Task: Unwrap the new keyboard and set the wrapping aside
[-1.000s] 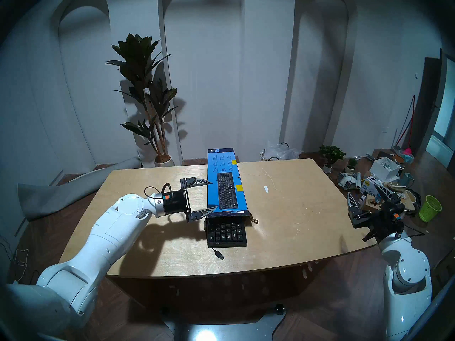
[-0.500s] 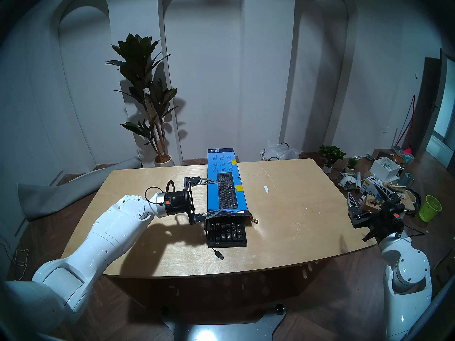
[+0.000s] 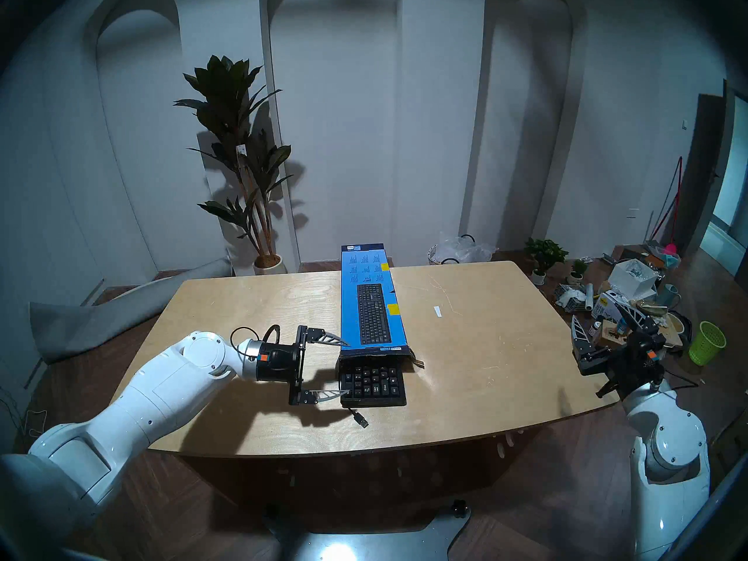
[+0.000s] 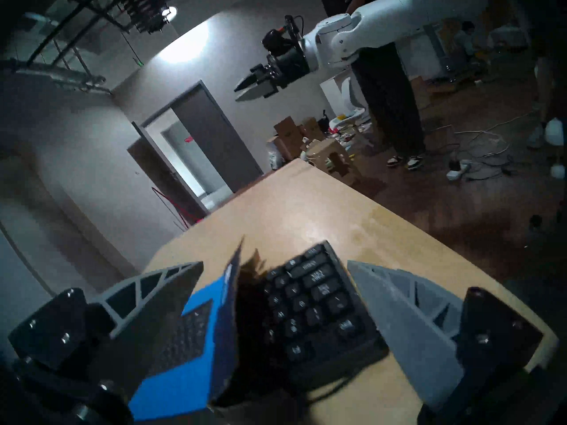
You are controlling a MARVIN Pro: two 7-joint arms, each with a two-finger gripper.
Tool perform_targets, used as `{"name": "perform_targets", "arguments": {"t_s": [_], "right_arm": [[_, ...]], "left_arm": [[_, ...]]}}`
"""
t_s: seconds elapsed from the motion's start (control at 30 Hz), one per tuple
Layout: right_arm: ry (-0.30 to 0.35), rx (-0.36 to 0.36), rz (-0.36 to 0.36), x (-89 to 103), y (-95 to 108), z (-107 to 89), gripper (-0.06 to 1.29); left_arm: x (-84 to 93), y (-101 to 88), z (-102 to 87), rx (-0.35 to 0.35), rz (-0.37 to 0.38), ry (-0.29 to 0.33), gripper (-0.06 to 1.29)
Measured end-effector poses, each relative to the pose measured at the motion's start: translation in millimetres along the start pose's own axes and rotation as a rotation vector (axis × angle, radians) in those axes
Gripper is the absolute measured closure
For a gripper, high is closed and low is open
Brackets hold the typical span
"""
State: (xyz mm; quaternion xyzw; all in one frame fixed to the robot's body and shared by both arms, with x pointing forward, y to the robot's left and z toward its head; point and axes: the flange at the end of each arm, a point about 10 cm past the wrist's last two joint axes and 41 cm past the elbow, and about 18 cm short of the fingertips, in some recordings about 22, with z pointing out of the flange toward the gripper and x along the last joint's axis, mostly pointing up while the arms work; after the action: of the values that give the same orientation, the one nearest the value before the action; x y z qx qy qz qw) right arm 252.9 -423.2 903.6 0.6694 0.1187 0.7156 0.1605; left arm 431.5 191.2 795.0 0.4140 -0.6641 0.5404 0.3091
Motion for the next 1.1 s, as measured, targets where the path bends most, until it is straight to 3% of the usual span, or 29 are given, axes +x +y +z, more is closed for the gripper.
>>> {"name": "perform_targets", "arguments": {"t_s": [0.13, 0.37, 0.53, 0.73, 0.93, 1.1], "right_arm": [[0.000, 0.000, 0.000, 0.0, 0, 0.0, 0.00], [0.000, 0.000, 0.000, 0.0, 0, 0.0, 0.00], [0.000, 0.000, 0.000, 0.1, 0, 0.0, 0.00], [0.000, 0.000, 0.000, 0.3, 0, 0.0, 0.00], [0.000, 0.000, 0.000, 0.3, 0, -0.1, 0.00], [0.000, 0.000, 0.000, 0.3, 0, -0.1, 0.00]], "left_arm": [[-1.9, -9.2, -2.8, -0.005, -0.078, -0.006, 0.00], [-1.8, -32.5, 2.2, 0.059, -0.246, 0.041, 0.00], [-4.9, -39.5, 6.2, 0.101, -0.303, 0.073, 0.00], [-13.2, -40.6, 13.0, 0.158, -0.252, 0.095, 0.00], [-14.0, -39.7, 21.3, 0.141, -0.135, 0.091, 0.00], [-12.5, -41.2, 26.8, 0.162, -0.080, 0.100, 0.00]]}}
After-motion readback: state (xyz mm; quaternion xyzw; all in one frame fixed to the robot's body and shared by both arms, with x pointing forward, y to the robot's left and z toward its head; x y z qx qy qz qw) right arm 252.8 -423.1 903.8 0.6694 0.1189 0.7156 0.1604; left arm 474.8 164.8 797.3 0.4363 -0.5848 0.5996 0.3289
